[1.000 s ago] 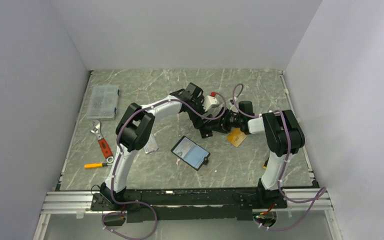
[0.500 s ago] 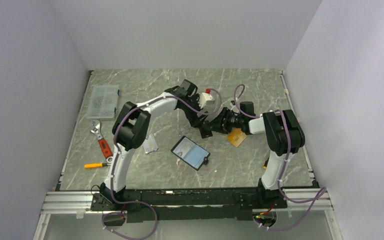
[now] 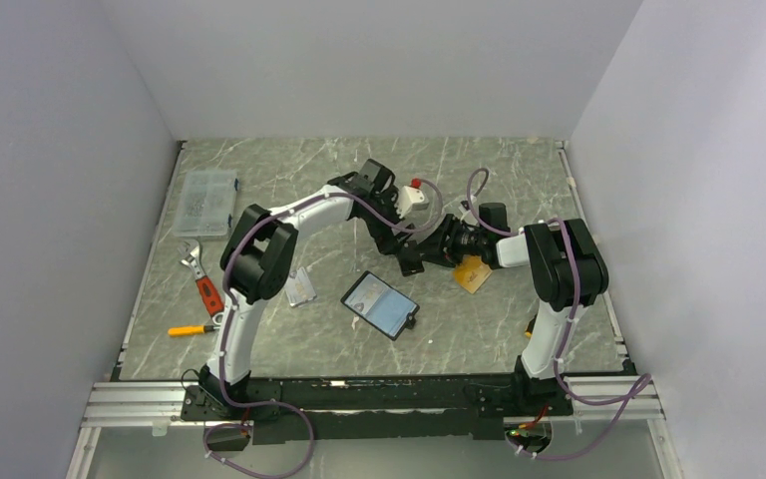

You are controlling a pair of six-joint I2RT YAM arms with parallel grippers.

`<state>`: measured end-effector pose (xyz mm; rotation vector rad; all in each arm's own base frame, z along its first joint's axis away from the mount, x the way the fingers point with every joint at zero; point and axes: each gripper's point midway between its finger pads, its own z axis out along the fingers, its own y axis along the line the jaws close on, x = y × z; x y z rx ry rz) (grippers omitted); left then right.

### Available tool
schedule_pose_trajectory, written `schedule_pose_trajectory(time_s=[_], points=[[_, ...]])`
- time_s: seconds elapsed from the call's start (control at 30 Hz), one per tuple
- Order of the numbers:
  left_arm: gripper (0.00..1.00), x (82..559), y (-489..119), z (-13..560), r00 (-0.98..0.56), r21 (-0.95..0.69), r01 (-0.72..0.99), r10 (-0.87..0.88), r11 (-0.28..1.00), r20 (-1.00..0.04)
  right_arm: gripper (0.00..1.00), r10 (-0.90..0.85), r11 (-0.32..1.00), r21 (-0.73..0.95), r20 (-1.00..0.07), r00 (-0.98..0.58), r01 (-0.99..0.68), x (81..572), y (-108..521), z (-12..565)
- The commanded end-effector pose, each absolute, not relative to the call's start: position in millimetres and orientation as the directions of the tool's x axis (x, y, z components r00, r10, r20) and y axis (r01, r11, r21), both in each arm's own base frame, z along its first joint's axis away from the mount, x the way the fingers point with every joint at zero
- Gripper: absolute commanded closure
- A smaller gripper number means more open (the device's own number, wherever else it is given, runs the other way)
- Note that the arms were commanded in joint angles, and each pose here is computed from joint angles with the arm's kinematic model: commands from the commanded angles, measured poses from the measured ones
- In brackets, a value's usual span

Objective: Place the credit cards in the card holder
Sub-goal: Pick up the credit card from the center of the board.

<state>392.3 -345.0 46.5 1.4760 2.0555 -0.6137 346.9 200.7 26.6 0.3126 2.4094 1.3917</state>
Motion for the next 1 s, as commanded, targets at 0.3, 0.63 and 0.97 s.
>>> schedule_pose_trajectory(time_s=[0.3, 0.63, 0.97], points=[[0.01, 399, -350, 30, -0.191, 0.041, 0.961, 0.763, 0.273, -0.618, 0.48, 0.397, 0.633, 0.746, -0.085, -0.914, 0.206, 315, 172, -37], [0.01, 394, -360, 25, -0.186, 0.036, 0.965, 0.777, 0.259, -0.601, 0.49, 0.405, 0.619, 0.754, -0.068, -0.912, 0.219, 313, 173, -40], [0.01, 393, -375, 23, -0.194, 0.013, 0.968, 0.776, 0.252, -0.600, 0.49, 0.412, 0.595, 0.773, -0.058, -0.909, 0.220, 310, 176, -39]])
